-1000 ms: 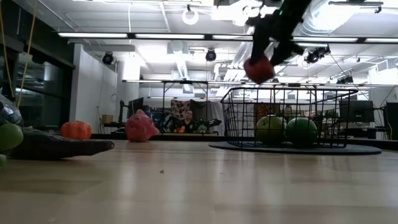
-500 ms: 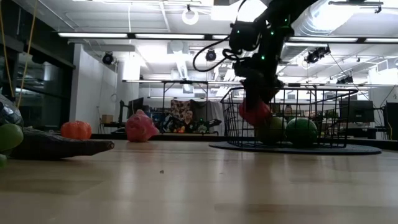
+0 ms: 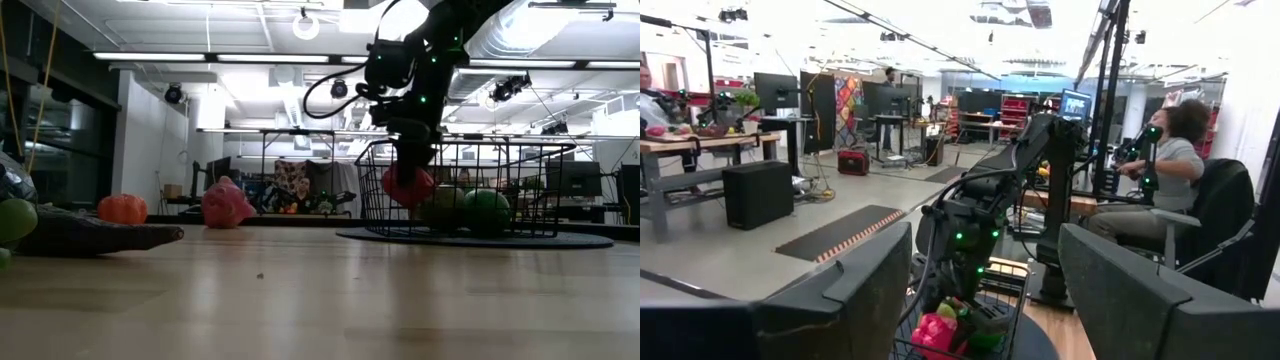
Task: Build produce basket
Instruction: Put the bell pepper into the wire basket, then put the celery into the wire basket
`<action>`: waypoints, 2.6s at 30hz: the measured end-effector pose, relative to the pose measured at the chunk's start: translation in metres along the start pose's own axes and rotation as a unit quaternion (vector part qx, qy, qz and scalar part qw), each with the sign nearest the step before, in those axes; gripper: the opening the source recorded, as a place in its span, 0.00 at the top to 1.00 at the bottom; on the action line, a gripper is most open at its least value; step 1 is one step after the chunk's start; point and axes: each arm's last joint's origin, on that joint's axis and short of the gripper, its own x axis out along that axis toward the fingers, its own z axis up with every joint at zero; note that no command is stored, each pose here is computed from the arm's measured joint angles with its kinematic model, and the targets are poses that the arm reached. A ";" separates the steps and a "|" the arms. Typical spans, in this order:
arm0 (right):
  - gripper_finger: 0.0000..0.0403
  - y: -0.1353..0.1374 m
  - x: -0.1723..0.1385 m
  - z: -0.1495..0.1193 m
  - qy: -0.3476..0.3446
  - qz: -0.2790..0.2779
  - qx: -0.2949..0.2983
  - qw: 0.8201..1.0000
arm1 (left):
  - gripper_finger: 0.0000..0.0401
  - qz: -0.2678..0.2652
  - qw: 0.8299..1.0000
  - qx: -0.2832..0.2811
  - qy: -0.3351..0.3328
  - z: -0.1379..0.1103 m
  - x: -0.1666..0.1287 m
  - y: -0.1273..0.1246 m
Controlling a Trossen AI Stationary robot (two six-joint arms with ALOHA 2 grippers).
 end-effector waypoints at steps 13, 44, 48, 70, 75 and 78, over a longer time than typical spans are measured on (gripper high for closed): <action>0.17 0.000 0.000 0.002 -0.011 -0.001 -0.030 0.999 | 0.40 0.000 1.000 0.000 0.000 0.000 0.000 0.000; 0.04 0.011 -0.137 -0.115 -0.407 0.187 0.144 0.883 | 0.40 -0.009 1.000 -0.005 -0.002 0.001 0.000 -0.001; 0.04 0.015 -0.137 -0.123 -0.456 0.198 0.122 0.859 | 0.40 -0.008 1.000 -0.005 -0.002 0.000 0.000 0.000; 0.04 0.033 -0.159 -0.112 -0.492 0.182 -0.064 0.849 | 0.40 -0.007 1.000 -0.004 0.000 0.000 0.000 0.000; 0.04 0.033 -0.159 -0.112 -0.493 0.180 -0.066 0.848 | 0.40 -0.006 1.000 -0.004 0.000 0.000 0.000 0.000; 0.04 0.033 -0.159 -0.112 -0.493 0.180 -0.066 0.849 | 0.40 -0.006 1.000 -0.004 0.000 0.000 0.000 0.000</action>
